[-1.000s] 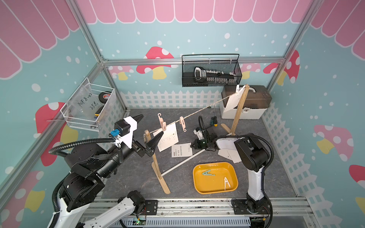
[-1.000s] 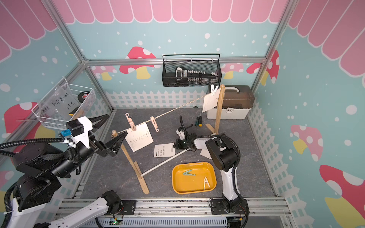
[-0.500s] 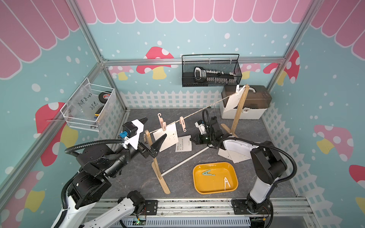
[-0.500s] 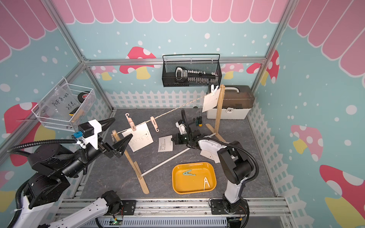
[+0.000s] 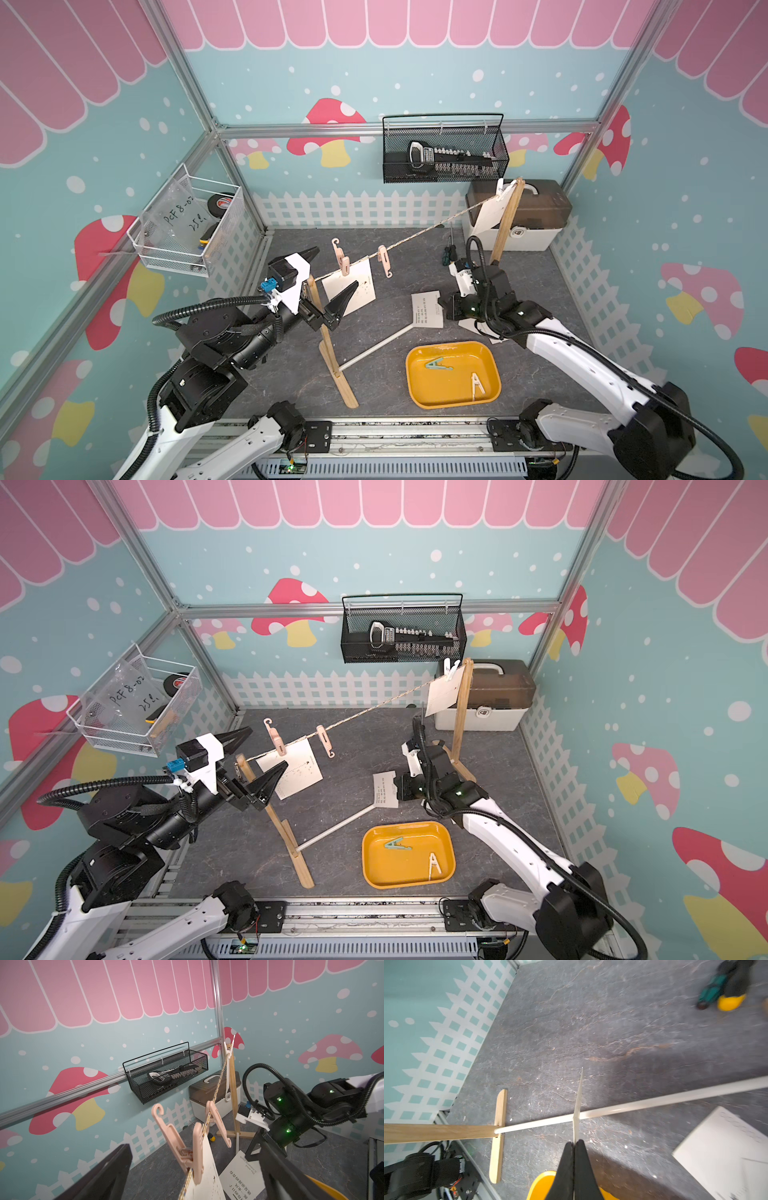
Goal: Remove the postcards from the strings
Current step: Pick up the postcard from the center of the board, then place the postcard on the postcard.
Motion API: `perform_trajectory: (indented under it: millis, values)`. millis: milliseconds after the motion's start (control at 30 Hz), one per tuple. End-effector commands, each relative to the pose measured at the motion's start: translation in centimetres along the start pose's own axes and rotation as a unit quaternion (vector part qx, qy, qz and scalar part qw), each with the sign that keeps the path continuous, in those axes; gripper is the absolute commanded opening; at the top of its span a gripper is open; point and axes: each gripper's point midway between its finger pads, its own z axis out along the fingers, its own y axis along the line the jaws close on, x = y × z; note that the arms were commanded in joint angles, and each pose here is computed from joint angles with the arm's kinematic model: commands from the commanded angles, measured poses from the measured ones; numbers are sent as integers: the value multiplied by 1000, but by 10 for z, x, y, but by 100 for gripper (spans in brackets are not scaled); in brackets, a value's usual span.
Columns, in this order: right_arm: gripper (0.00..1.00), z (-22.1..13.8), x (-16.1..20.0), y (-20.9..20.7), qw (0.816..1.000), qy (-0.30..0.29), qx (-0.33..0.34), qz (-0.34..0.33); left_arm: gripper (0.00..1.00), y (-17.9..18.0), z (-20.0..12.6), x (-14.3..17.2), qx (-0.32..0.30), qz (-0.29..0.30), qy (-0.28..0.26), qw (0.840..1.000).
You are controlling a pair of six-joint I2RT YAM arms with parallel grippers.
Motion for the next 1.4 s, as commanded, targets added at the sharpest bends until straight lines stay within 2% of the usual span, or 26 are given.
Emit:
perform_trajectory:
  millis: [0, 167, 333, 433, 600, 633, 833, 1000, 1067, 1167, 1367]
  values:
    - [0, -33, 19, -38, 993, 37, 114, -23, 100, -5, -2, -7, 12, 7, -25, 1000]
    - [0, -84, 16, -69, 973, 44, 224, -46, 100, -8, 2, -1, 19, 13, -22, 1000]
    - [0, -128, 5, -97, 939, 48, 334, -69, 100, -10, 6, 9, 23, 21, -14, 999]
    - [0, -144, -1, -112, 914, 60, 392, -90, 100, -12, 10, 16, 25, 25, -8, 999]
    - [0, -156, 4, -145, 845, 126, 499, -144, 100, -15, 12, 22, 34, 30, -3, 999]
    - [0, -156, 6, -148, 841, 133, 506, -140, 100, -15, 11, 22, 33, 31, -4, 999]
    - [0, -124, 20, -155, 843, 176, 487, -144, 100, -15, 4, 16, 32, 33, -20, 999]
    - [1, -77, 40, -157, 857, 216, 452, -122, 100, -15, 3, 16, 29, 35, -20, 999]
    - [7, -62, 44, -157, 865, 216, 439, -113, 100, -14, 2, 16, 27, 36, -21, 999]
    - [11, -45, 49, -154, 875, 221, 418, -105, 100, -13, 2, 16, 26, 38, -20, 999]
    - [26, -35, 46, -150, 885, 215, 401, -101, 100, -12, 4, 18, 23, 40, -15, 999]
